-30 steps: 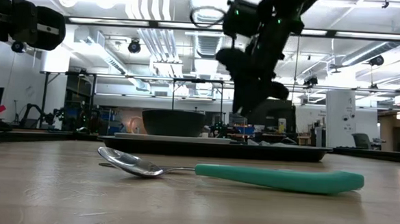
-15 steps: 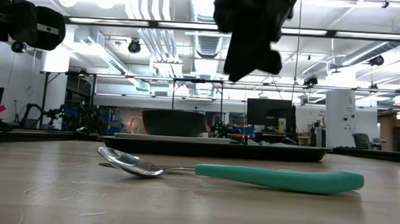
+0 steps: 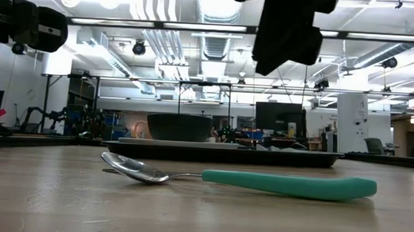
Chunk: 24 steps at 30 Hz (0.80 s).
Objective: Set up tray
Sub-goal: Put the green spoon on the gray napkin
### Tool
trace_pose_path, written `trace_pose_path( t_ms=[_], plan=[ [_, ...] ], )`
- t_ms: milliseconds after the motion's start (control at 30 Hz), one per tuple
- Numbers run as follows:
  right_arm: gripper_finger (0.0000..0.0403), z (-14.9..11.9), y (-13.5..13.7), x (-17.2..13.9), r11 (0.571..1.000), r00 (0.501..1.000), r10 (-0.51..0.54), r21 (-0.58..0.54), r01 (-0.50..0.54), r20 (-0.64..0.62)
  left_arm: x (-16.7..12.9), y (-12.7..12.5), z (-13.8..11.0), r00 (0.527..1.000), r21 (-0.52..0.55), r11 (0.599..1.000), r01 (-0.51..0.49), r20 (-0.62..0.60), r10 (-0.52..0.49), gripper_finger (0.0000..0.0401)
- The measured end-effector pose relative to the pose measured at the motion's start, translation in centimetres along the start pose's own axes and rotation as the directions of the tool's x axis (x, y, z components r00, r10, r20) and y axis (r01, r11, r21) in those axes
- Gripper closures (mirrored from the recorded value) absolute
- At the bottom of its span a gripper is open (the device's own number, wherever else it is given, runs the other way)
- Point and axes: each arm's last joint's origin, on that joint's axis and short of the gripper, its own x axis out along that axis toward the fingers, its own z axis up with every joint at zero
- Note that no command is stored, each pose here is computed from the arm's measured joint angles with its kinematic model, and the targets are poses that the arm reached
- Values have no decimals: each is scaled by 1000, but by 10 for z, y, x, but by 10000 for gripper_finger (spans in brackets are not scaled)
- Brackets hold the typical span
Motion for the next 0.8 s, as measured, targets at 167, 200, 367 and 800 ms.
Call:
trace_pose_path(
  t_ms=[167,200,367,800],
  plan=[
    [305,-2,20,20,998,999,-17,-61,15,-39,0,0,0,1000,0,1000,0,0,0,279],
    [305,-2,23,23,997,998,-32,-74,28,-55,0,0,0,1000,0,1000,0,0,0,279],
    [307,4,34,41,989,985,-109,-109,95,-130,0,0,0,1000,0,1000,0,0,0,279],
    [328,16,53,82,976,954,-181,-162,144,-240,0,0,0,1000,0,1000,0,0,0,279]
  ],
)
